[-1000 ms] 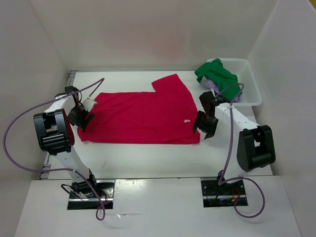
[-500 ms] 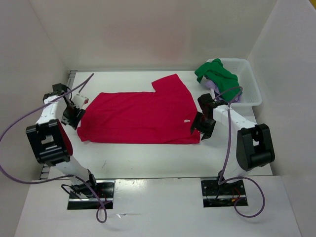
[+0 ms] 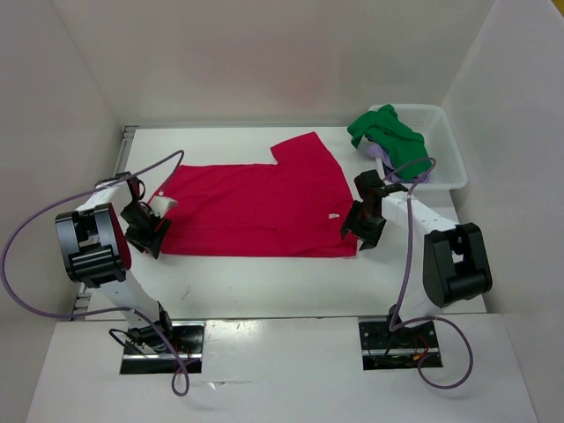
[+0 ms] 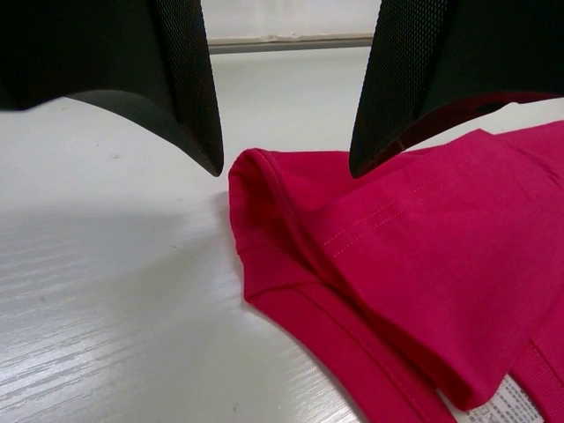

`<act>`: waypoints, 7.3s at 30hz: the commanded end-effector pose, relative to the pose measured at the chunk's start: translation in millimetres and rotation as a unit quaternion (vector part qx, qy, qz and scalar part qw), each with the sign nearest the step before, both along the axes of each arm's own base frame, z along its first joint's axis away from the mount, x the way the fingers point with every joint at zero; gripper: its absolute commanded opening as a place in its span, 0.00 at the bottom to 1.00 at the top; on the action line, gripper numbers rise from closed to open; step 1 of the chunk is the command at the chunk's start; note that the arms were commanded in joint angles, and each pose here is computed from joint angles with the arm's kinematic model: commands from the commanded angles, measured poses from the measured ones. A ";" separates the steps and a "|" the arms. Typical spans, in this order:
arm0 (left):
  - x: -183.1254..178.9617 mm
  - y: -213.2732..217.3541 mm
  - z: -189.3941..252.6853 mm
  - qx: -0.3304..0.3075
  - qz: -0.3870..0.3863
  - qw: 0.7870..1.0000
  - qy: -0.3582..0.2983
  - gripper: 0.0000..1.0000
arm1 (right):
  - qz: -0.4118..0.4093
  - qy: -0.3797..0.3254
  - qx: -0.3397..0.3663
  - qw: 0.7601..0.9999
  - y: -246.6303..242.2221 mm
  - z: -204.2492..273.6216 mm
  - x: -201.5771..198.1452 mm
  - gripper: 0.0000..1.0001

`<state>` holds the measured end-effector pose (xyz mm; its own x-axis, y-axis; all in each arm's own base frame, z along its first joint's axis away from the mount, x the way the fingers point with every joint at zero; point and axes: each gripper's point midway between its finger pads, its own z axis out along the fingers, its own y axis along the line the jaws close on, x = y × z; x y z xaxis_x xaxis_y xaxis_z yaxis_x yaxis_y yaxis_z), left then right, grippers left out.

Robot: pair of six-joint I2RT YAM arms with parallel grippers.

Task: Fold and stack the t-shirts
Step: Fold the flattened tshirt in 1/3 of the way, then grap the side of the flattened tshirt furthest away from the robot with both arms, then fold the other side of the tshirt into a rectangle

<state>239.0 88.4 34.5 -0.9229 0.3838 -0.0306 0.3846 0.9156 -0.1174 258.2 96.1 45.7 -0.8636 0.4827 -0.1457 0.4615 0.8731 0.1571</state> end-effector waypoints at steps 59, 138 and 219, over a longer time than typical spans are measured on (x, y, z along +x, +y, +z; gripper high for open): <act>13.1 110.7 75.0 0.240 0.085 0.963 -0.094 0.95 | 0.034 -0.060 -0.053 0.996 -15.7 87.7 13.1 0.58; 146.6 17.4 19.0 0.161 0.022 0.964 -0.211 0.01 | 0.243 -0.161 -0.148 0.945 150.6 53.1 171.3 0.00; 61.0 -59.8 53.5 -0.017 -0.035 0.988 -0.149 0.57 | 0.199 -0.152 0.021 0.968 106.0 13.9 184.7 0.53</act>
<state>288.7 37.9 57.1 -0.8942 0.3858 -0.2270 0.4061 0.9125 -0.0485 436.0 206.8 31.7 -0.9315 0.1159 -0.3447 0.0228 0.9646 0.2626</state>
